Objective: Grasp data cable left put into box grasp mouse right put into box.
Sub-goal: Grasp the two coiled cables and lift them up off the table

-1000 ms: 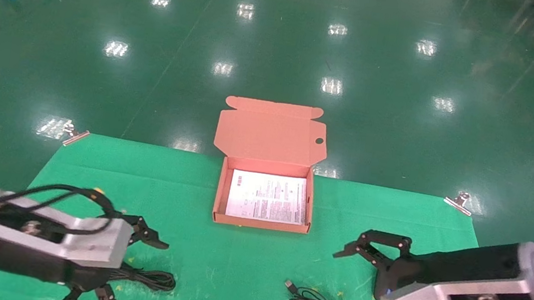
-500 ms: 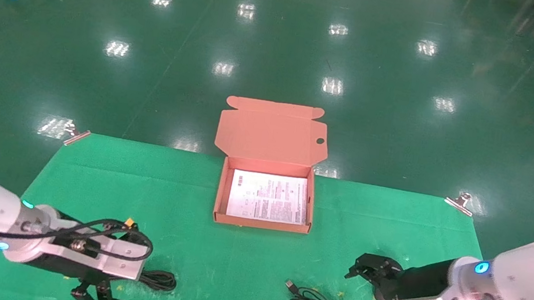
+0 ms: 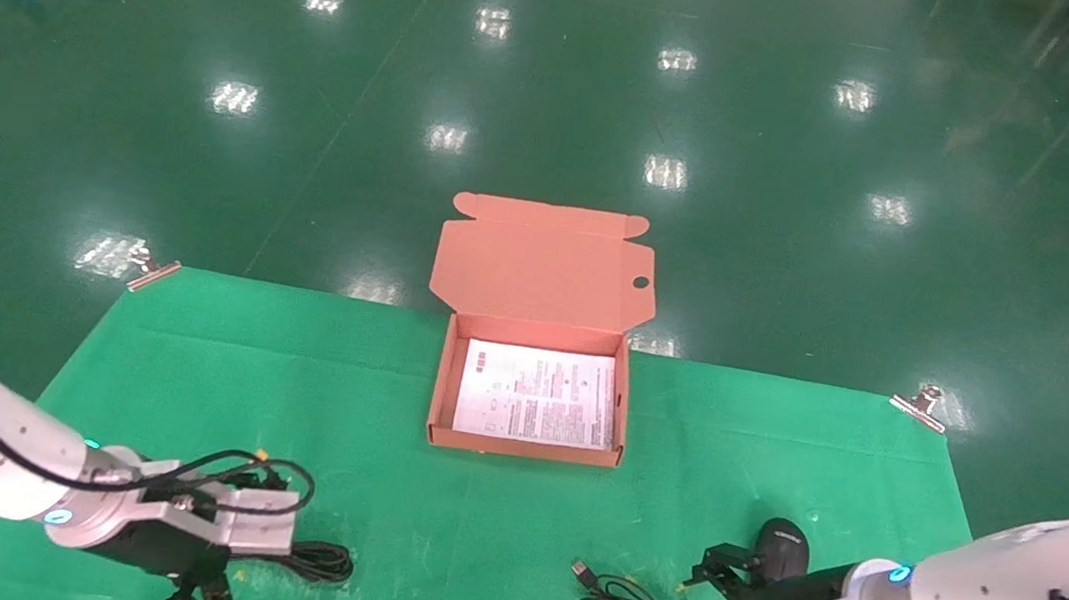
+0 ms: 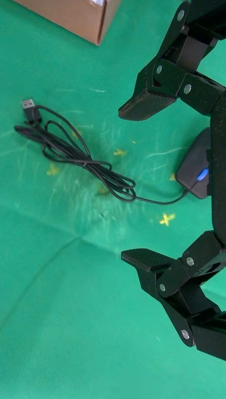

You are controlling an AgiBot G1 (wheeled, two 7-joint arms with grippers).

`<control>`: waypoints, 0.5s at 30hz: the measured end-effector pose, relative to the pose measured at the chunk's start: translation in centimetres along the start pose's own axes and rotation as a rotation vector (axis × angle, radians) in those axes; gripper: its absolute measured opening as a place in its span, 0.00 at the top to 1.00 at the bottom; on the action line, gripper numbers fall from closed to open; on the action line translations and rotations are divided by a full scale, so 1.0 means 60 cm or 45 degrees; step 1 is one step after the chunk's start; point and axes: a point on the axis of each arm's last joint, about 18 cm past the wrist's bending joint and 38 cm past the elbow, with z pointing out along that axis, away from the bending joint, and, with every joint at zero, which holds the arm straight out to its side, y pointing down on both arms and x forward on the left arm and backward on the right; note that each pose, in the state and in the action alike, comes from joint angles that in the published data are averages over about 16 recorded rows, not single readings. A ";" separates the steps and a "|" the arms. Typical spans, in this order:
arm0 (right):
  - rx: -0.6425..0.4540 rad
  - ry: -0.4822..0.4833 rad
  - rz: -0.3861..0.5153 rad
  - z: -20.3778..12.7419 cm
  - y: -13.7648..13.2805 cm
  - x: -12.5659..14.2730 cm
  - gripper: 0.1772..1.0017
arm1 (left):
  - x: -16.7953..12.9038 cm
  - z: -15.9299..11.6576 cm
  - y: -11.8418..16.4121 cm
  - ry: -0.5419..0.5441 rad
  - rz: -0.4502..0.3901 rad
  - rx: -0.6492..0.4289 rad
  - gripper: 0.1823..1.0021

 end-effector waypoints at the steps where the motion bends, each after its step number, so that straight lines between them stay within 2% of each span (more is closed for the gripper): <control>1: 0.000 -0.001 0.015 0.007 0.001 0.002 0.00 | -0.002 0.004 0.002 0.002 -0.017 0.002 0.00; 6: -0.008 -0.004 0.068 0.039 0.007 0.011 0.00 | -0.012 0.022 0.012 0.004 -0.081 0.006 0.00; 15: -0.039 0.002 0.109 0.083 0.016 0.023 0.00 | -0.027 0.041 0.027 -0.017 -0.135 -0.011 0.00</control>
